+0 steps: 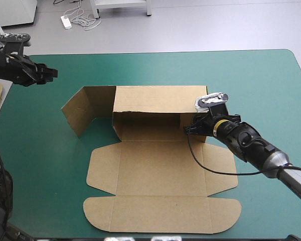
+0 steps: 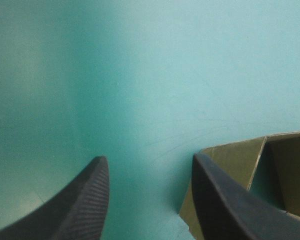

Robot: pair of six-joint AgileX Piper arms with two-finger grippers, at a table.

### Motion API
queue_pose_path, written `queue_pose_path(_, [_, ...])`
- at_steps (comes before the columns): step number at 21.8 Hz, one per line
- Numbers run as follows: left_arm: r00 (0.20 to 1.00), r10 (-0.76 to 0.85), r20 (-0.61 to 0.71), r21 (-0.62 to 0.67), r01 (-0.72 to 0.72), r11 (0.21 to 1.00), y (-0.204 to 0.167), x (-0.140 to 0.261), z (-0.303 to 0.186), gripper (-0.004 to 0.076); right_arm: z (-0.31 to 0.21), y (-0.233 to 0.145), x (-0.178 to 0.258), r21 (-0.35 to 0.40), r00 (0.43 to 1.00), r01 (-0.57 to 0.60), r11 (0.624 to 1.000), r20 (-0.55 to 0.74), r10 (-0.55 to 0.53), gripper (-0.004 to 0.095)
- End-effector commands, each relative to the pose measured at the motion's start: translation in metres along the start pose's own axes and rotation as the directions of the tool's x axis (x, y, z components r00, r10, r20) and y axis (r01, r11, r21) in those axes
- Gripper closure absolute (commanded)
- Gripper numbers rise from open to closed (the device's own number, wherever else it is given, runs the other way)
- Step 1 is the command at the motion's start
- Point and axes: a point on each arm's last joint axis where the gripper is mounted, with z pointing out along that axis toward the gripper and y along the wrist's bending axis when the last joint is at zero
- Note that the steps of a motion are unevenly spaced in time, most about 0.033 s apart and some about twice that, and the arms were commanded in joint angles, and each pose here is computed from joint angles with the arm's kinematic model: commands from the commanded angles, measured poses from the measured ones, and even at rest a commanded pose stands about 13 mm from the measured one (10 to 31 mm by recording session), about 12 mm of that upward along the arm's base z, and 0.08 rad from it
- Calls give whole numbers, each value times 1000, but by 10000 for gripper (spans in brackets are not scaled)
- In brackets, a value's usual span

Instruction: Fold the box

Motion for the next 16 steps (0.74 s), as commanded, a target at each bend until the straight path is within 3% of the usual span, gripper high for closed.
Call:
queue_pose_path(1, [996,5,87,13,-6,1000,-8,-5,-26,356,11,0,8,15,999,8,1000,-50,-7,435])
queue_pose_path(4, [997,5,79,15,-6,1000,-9,-5,-26,356,24,2,13,6,998,0,1000,-66,1,487])
queue_pose_path(6, [997,4,72,20,-6,1000,-9,-4,-26,356,27,3,14,-3,998,-14,1000,-59,14,598])
queue_pose_path(10, [997,5,73,17,-6,1000,-9,-4,-26,356,21,4,2,-5,1000,-13,1000,-24,13,920])
queue_pose_path(13, [997,4,74,19,-6,1000,-9,-4,-26,356,3,2,-17,23,1000,-4,1000,10,4,925])
queue_pose_path(16, [997,4,74,19,-6,1000,-9,-4,-26,356,-35,-4,-55,114,1000,27,993,-6,-27,927])
